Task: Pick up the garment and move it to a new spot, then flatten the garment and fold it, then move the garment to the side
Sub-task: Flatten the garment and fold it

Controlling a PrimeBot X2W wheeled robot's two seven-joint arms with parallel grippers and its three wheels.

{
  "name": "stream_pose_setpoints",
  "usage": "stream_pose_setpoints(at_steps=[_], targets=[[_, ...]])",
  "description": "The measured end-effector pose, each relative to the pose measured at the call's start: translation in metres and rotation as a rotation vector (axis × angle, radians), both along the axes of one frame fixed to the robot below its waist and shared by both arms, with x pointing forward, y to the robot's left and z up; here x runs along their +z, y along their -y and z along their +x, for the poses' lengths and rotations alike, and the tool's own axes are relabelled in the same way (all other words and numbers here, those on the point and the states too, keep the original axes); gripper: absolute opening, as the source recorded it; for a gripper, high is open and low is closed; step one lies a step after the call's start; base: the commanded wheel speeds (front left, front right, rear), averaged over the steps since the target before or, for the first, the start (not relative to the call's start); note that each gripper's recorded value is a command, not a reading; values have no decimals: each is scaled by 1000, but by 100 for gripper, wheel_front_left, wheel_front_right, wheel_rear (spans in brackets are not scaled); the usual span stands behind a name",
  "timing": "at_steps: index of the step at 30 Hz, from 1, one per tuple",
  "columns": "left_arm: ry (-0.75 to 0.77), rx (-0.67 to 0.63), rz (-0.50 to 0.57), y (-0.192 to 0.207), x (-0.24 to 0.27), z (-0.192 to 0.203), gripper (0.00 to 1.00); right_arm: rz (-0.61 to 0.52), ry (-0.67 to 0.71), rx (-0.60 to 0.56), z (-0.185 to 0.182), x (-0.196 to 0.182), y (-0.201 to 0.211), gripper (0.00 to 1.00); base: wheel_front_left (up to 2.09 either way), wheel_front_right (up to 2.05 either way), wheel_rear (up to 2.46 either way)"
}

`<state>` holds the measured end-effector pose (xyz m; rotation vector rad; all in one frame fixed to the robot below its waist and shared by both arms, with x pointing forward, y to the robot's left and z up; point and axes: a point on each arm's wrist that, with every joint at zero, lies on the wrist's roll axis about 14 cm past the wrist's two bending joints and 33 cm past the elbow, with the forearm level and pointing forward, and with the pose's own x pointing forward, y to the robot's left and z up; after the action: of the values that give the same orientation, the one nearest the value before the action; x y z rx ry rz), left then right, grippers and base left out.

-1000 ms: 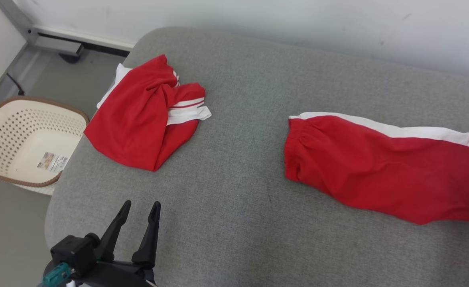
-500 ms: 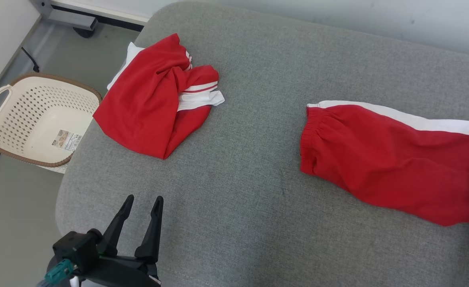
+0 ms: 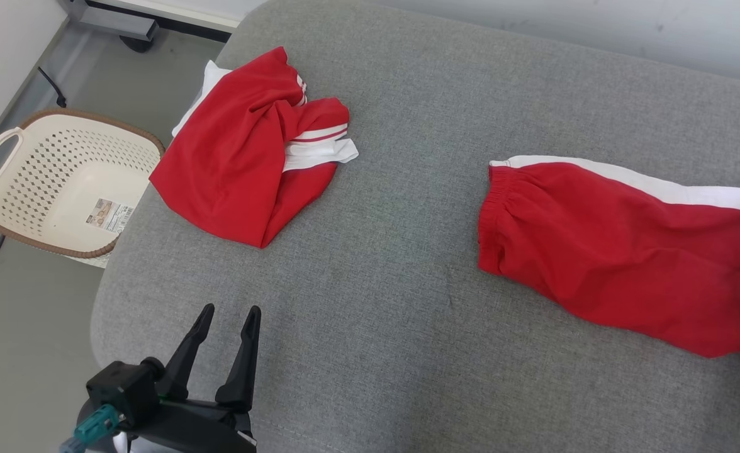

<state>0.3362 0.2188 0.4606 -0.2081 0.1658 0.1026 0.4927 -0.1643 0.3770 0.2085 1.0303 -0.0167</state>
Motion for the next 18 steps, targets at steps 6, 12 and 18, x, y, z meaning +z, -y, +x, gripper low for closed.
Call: stream_pose_setpoints(at_steps=[6, 12, 18], targets=[[1, 2, -4, 0, 0, 0, 100, 9, -2, 19, 1, -1, -9, 20, 0, 0, 0], [3, 8, -6, -1, 1, -1, 100, -11, 15, 20, 2, 4, -8, 0, 0, 0, 0], [15, 0, -13, 2, 4, 1, 100, -43, 45, -7, 1, 14, 6, 0, 0, 0, 0]])
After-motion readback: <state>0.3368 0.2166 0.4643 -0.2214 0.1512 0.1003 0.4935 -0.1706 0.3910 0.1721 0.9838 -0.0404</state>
